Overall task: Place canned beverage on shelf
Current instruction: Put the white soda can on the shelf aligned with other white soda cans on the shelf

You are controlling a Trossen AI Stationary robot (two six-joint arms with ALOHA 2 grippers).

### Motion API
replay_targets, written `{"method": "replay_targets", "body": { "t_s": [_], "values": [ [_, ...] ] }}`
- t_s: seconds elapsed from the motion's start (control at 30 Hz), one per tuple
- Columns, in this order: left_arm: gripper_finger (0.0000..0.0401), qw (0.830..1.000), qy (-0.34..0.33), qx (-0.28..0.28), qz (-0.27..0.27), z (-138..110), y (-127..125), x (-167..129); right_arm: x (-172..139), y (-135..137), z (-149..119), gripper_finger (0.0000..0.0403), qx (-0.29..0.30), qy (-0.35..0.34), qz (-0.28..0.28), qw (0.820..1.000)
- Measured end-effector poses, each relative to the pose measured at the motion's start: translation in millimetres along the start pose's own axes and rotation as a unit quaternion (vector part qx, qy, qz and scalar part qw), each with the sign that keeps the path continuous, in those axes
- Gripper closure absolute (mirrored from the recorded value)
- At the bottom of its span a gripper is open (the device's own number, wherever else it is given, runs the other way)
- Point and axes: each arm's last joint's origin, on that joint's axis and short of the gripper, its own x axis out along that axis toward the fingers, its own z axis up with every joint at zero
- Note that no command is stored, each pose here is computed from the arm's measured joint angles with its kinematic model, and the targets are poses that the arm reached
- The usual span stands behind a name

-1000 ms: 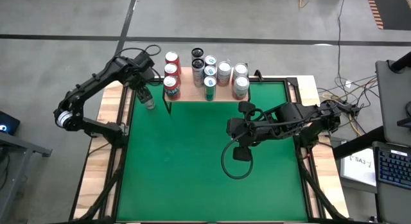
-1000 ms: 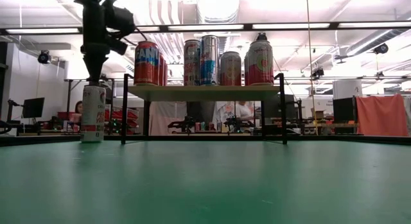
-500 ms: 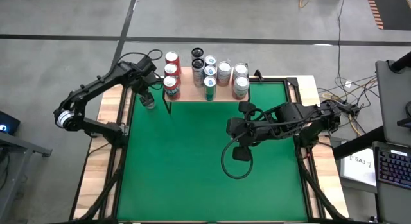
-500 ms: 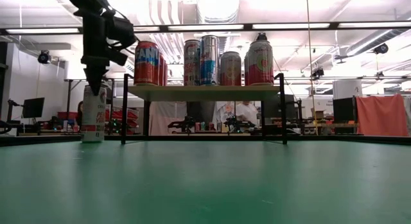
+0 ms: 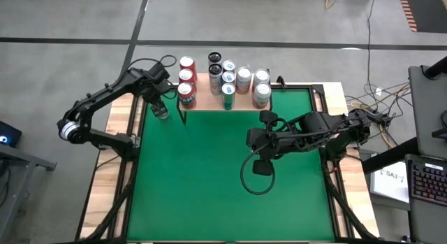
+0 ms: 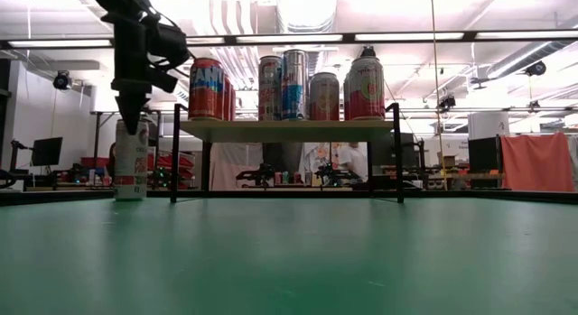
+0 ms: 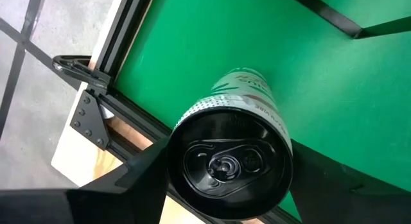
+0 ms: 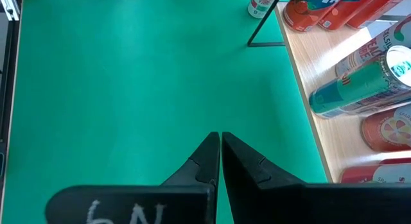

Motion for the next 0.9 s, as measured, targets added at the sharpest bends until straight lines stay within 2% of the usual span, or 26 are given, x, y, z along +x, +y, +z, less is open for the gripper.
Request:
{"method": "replay_targets", "body": {
  "t_s": [0.13,0.33,0.5,0.57,0.7,0.9],
  "values": [
    [0.0155,1.0,0.015,0.003,-0.006,-7,-1,-6,0,0,0,0.0394,0.0,0.0,0.0,1.0],
    [0.0155,0.999,0.026,-0.019,0.007,-17,6,-42,0,0,0,0.0394,-0.002,-0.001,0.0,1.0],
    [0.0155,0.999,-0.002,-0.02,-0.033,-28,3,-77,0,0,0,0.0394,-0.004,-0.001,0.0,1.0],
    [0.0155,0.998,-0.005,-0.013,-0.055,-34,-2,-88,0,0,0,0.0394,-0.005,-0.001,0.0,1.0],
    [0.0155,0.993,-0.073,0.018,-0.095,-42,-17,-112,0,0,0,0.0394,-0.007,-0.001,0.0,1.0],
    [0.0155,0.981,-0.124,0.067,-0.132,-57,-49,-136,0,0,0,0.0394,-0.01,-0.001,0.0,1.0]
  ]
}}
